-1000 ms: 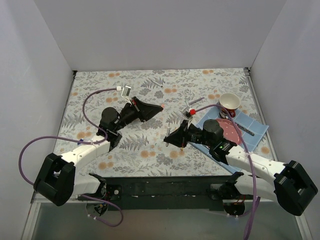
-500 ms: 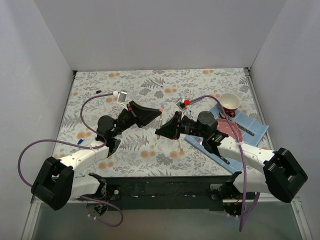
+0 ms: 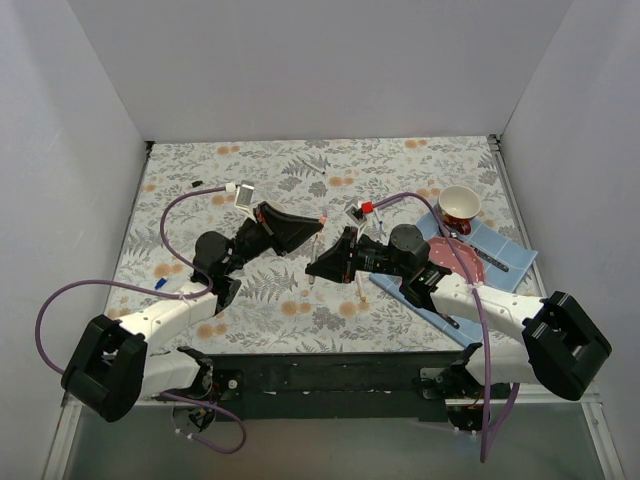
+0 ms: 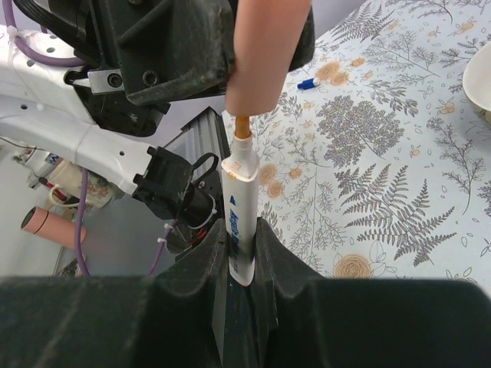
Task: Insert the pens into the pen caps
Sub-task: Align the barrel with the opening of the pen cap, then push the cap all the way onto the barrel until it clicks
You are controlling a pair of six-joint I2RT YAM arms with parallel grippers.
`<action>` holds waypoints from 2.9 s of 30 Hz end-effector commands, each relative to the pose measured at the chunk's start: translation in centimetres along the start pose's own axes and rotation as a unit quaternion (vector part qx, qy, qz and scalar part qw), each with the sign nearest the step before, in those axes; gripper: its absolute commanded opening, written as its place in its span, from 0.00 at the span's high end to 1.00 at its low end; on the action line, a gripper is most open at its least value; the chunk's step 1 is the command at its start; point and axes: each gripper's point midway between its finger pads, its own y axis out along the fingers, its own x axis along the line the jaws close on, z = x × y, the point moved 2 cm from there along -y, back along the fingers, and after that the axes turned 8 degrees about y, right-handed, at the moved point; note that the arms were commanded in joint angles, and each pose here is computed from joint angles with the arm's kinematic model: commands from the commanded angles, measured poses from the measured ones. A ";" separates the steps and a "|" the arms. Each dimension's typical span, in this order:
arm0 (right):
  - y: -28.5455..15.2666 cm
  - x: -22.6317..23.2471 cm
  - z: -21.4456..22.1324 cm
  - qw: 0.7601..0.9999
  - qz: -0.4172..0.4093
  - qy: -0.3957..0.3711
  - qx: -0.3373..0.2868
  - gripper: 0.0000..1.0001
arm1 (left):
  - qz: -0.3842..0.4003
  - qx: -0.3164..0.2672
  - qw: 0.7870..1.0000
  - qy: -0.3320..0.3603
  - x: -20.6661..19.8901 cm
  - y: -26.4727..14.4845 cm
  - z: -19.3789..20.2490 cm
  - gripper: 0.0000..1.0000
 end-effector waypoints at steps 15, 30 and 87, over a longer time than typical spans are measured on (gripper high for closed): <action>0.7 2.1 -3.8 0.998 -0.013 -0.033 -0.055 0.99 | -0.001 -0.006 1.000 0.027 -1.0 -1.3 0.0 1.00; 0.5 2.8 -5.8 0.994 0.022 -0.099 -0.047 0.99 | 0.007 -0.011 0.999 0.049 -2.6 -1.6 -0.9 0.50; -0.7 3.6 -3.3 0.993 0.042 -0.106 0.025 0.99 | -0.082 0.222 0.965 0.109 -2.9 0.7 -3.7 0.50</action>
